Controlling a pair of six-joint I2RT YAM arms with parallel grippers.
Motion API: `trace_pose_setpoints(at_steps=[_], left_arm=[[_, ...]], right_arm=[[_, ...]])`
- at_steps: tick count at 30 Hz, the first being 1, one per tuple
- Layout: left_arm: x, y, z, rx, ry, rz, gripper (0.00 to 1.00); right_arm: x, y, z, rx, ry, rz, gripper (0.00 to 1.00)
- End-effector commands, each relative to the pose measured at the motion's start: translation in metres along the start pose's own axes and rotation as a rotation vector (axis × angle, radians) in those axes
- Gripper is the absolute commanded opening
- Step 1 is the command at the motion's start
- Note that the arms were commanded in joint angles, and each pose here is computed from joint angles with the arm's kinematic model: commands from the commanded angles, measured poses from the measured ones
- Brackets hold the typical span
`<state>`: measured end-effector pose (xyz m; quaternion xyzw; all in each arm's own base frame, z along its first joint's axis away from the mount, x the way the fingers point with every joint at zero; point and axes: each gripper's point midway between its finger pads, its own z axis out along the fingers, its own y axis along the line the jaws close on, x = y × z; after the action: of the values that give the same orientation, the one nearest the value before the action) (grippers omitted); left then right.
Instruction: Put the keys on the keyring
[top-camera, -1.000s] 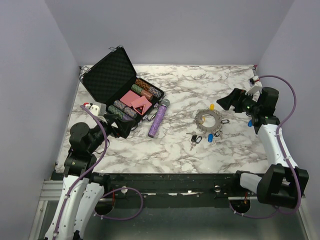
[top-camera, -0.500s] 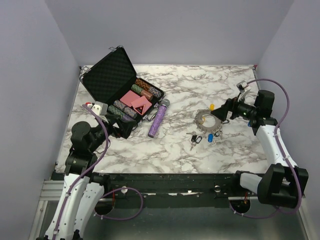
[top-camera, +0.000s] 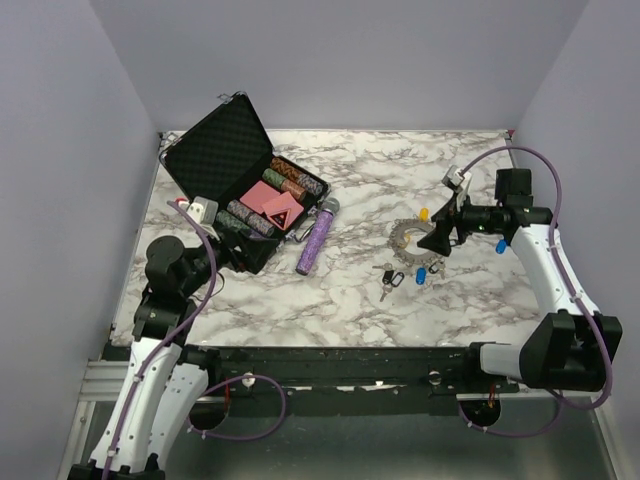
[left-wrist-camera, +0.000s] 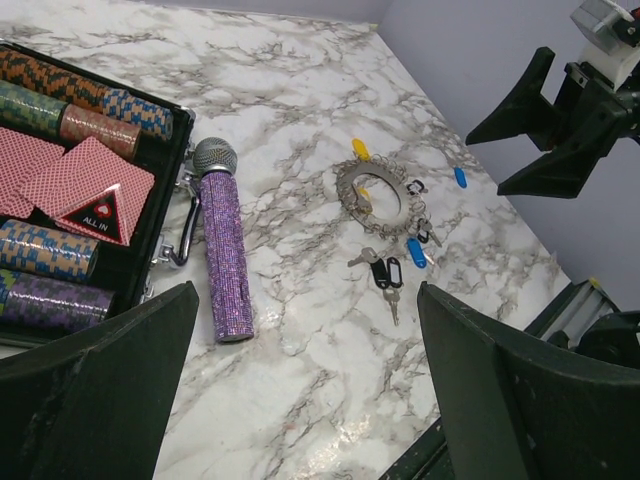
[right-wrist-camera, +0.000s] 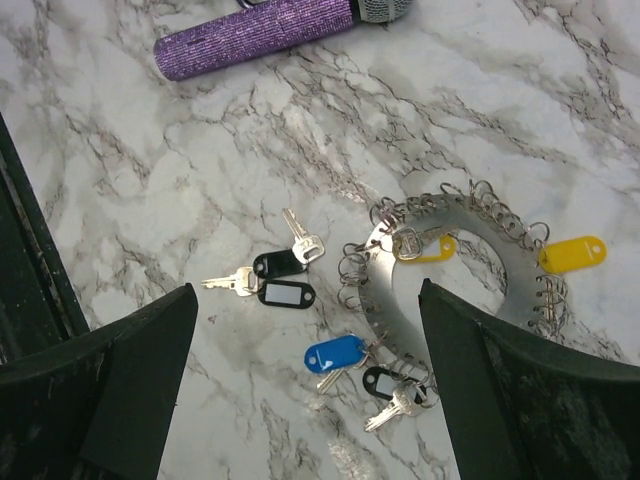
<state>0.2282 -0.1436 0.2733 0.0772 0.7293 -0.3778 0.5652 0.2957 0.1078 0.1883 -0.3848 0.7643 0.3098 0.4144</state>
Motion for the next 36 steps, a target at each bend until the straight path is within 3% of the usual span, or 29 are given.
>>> trace_pose_setpoints(at_steps=[1, 7, 11, 17, 24, 31, 36], left_arm=[[-0.016, -0.001, -0.010, -0.031, -0.073, 0.071, 0.99], [-0.015, 0.002, -0.020, -0.048, -0.138, 0.131, 0.99], [-0.016, 0.002, -0.022, -0.048, -0.145, 0.139, 0.99], [-0.017, -0.002, -0.024, -0.038, -0.149, 0.146, 0.99], [-0.019, -0.009, -0.028, -0.014, -0.162, 0.147, 0.99], [-0.021, -0.013, -0.030, -0.001, -0.171, 0.152, 0.99], [-0.019, -0.013, -0.030, 0.004, -0.167, 0.149, 0.99]], right_arm=[[0.000, 0.001, -0.009, 0.032, 0.031, -0.114, 1.00], [0.017, 0.001, -0.009, 0.054, 0.060, -0.151, 1.00], [0.034, -0.012, -0.010, 0.127, 0.134, -0.059, 1.00], [0.075, -0.043, -0.030, 0.318, 0.355, 0.102, 1.00], [0.081, -0.059, -0.035, 0.394, 0.390, 0.179, 1.00], [0.085, -0.056, -0.023, 0.321, 0.400, 0.232, 1.00], [0.101, -0.038, -0.007, 0.176, 0.411, 0.280, 1.00]])
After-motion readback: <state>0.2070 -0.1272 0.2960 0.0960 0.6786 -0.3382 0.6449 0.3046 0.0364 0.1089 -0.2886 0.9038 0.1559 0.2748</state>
